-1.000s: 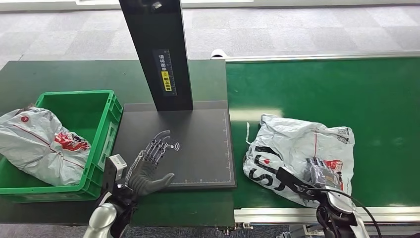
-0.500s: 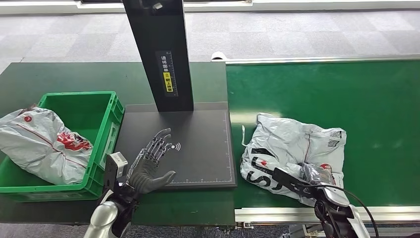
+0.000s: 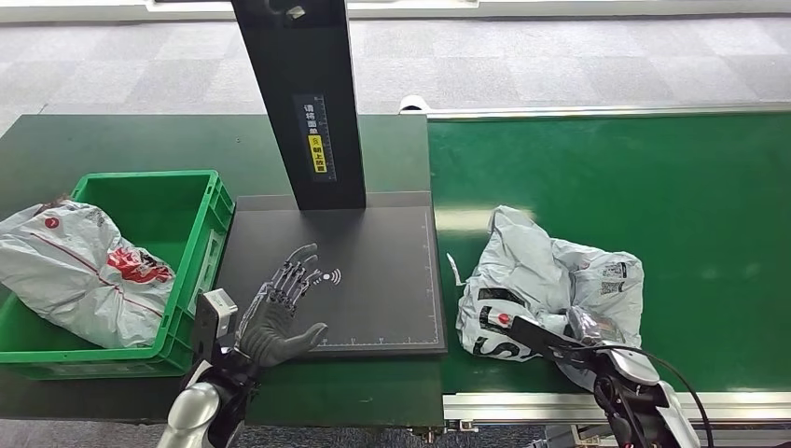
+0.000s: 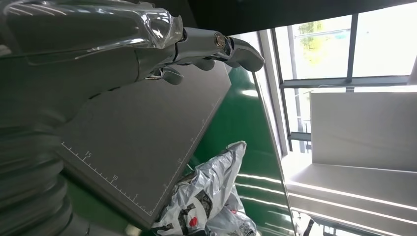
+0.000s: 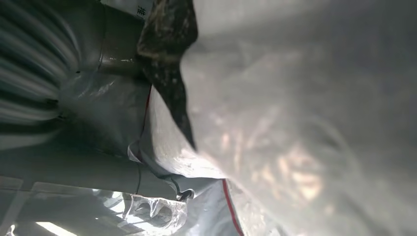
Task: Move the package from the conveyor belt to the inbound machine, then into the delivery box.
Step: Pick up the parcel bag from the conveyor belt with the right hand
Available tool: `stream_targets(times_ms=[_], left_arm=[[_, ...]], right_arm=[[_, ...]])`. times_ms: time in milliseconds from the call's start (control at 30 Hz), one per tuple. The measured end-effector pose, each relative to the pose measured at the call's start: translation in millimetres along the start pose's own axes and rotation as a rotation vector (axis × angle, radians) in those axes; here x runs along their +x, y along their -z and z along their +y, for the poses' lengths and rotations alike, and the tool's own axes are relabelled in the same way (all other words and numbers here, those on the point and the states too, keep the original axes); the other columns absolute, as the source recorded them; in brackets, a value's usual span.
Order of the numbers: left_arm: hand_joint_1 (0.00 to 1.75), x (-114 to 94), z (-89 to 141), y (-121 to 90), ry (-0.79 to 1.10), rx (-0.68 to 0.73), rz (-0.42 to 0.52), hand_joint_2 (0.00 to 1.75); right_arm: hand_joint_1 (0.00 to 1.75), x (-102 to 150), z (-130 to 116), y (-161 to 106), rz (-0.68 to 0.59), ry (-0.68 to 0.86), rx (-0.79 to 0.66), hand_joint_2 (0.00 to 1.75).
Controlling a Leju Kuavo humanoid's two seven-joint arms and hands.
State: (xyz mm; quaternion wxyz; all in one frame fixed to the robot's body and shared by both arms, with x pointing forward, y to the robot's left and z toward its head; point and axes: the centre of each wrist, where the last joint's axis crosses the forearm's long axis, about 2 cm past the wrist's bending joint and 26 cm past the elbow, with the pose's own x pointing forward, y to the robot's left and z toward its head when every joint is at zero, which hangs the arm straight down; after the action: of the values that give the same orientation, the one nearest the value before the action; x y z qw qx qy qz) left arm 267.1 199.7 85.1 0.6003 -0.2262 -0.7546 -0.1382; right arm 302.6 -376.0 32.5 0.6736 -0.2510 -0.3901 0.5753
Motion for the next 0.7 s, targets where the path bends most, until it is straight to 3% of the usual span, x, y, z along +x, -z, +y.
stream_targets(times_ms=[200,333,533,700], left_arm=[[0.00,3,0,-9,0.003,0.027,-0.012,1.75],[0.00,6,-1,-21,0.004,0.054,-0.024,1.75],[0.00,8,1,-26,0.018,0.069,-0.044,1.75],[0.00,9,3,-24,0.067,0.081,-0.054,1.75]], right_arm=[[1.75,5,-3,2,-0.082,-0.029,-0.111,1.75],[1.75,20,-12,3,-0.166,-0.009,-0.314,1.75],[1.75,52,-48,-4,-0.280,0.131,-0.632,1.75],[1.75,57,-56,-17,-0.369,0.308,-0.812,1.75]])
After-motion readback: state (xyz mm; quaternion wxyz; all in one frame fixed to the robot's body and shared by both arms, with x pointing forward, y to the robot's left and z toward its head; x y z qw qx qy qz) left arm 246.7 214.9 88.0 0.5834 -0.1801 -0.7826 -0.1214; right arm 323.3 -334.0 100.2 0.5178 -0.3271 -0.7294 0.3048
